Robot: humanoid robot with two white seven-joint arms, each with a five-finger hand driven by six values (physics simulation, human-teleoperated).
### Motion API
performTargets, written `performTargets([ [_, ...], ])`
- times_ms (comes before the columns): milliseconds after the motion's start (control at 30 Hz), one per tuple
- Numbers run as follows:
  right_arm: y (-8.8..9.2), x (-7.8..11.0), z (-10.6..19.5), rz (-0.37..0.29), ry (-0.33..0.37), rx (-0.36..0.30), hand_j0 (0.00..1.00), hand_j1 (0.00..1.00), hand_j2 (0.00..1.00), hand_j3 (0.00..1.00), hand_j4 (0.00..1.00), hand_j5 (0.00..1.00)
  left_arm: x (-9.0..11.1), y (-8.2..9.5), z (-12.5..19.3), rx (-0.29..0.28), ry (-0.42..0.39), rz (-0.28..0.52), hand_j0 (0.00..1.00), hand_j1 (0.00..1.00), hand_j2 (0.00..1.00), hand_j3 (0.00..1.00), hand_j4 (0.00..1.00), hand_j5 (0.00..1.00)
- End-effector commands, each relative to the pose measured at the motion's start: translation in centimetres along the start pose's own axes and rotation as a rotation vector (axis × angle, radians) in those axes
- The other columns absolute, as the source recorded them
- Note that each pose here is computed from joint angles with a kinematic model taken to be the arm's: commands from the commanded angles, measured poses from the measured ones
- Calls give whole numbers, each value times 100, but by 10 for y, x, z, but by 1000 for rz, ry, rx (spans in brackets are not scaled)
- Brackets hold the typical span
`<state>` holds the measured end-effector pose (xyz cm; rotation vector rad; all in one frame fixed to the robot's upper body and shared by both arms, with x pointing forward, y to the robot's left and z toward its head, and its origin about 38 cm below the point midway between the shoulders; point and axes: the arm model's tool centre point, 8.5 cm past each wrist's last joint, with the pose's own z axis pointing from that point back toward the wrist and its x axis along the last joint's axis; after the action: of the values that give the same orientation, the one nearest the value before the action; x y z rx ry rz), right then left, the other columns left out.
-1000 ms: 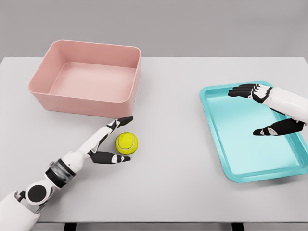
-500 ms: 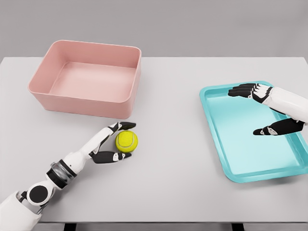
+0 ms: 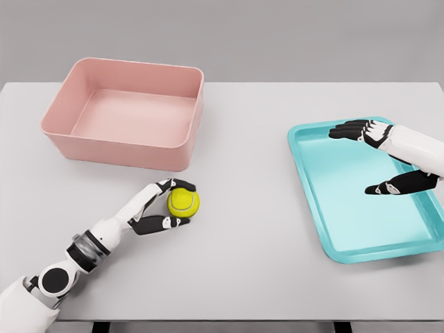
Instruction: Put the tennis from the blue tray into the pink basket with both arms
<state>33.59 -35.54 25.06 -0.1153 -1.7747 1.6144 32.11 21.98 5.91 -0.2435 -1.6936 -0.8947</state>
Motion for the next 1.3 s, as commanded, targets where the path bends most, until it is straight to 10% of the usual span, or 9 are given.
performTargets([
  [0,-1,0,0,-7,1,-4,100,100,100,100,100,100,3,2,-1,1,-12,-1,58,58,58,58,58,58],
  [600,-2,0,0,-5,3,-6,100,100,100,100,100,100,61,12,-21,3,-195,-34,58,58,58,58,58,58],
  [1267,-3,0,-1,-6,3,-8,100,100,100,100,100,100,98,66,-47,86,-299,-121,55,55,55,55,55,55],
])
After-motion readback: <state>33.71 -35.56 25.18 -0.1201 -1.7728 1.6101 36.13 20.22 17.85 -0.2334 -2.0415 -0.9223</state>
